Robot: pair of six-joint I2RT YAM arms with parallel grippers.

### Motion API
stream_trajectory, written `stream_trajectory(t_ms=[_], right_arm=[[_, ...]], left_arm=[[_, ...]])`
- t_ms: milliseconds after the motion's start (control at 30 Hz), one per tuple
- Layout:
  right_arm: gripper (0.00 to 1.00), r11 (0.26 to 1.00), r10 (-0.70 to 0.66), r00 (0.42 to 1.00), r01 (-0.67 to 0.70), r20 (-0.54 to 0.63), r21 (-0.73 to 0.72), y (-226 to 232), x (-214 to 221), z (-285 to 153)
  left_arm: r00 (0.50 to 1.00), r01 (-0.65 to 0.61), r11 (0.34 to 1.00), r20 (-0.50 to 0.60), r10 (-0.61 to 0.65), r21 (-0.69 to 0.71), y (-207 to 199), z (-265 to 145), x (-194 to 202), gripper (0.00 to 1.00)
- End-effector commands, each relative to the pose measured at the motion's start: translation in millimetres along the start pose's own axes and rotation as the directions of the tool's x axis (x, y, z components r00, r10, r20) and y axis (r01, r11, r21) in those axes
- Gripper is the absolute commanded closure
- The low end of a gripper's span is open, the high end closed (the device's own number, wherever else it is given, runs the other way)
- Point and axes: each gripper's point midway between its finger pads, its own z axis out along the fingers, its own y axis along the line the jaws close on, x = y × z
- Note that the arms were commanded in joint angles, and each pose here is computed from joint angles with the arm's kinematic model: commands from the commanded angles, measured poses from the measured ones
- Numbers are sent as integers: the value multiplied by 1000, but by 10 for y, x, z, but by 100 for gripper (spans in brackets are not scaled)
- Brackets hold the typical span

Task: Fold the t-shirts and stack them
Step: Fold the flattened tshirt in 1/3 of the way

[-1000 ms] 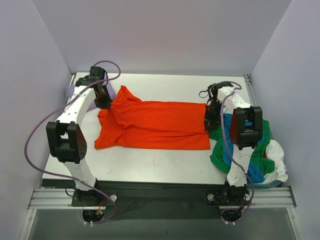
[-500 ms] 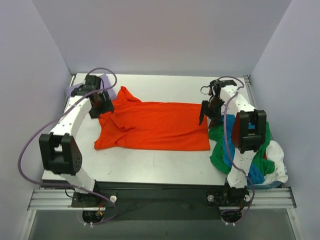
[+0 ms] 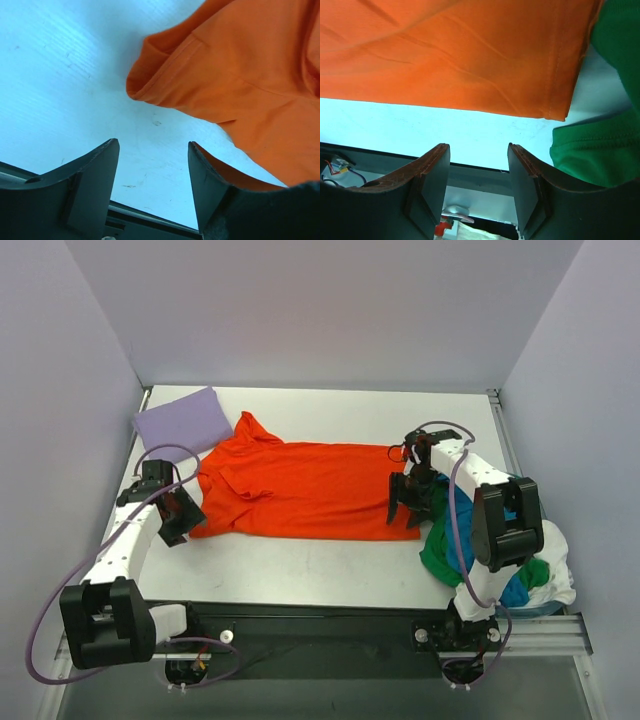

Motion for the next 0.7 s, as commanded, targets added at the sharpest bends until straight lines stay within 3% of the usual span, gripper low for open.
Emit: stream_trajectory(t_ms=[0,333,667], right_arm=[[50,1000,14,1000,-14,-1,13,-55,29,23],[50,998,14,1000,-13,-23,55,-146,-13,142],[50,998,25,999,-23,-29,65,-182,-10,159]], left_arm=[[995,86,995,55,-89,45,-6,41,-90,35],[992,110,993,60,-112,39,43,280,-149,46],[993,108,994,54,-109,22,97,409,-163,48]])
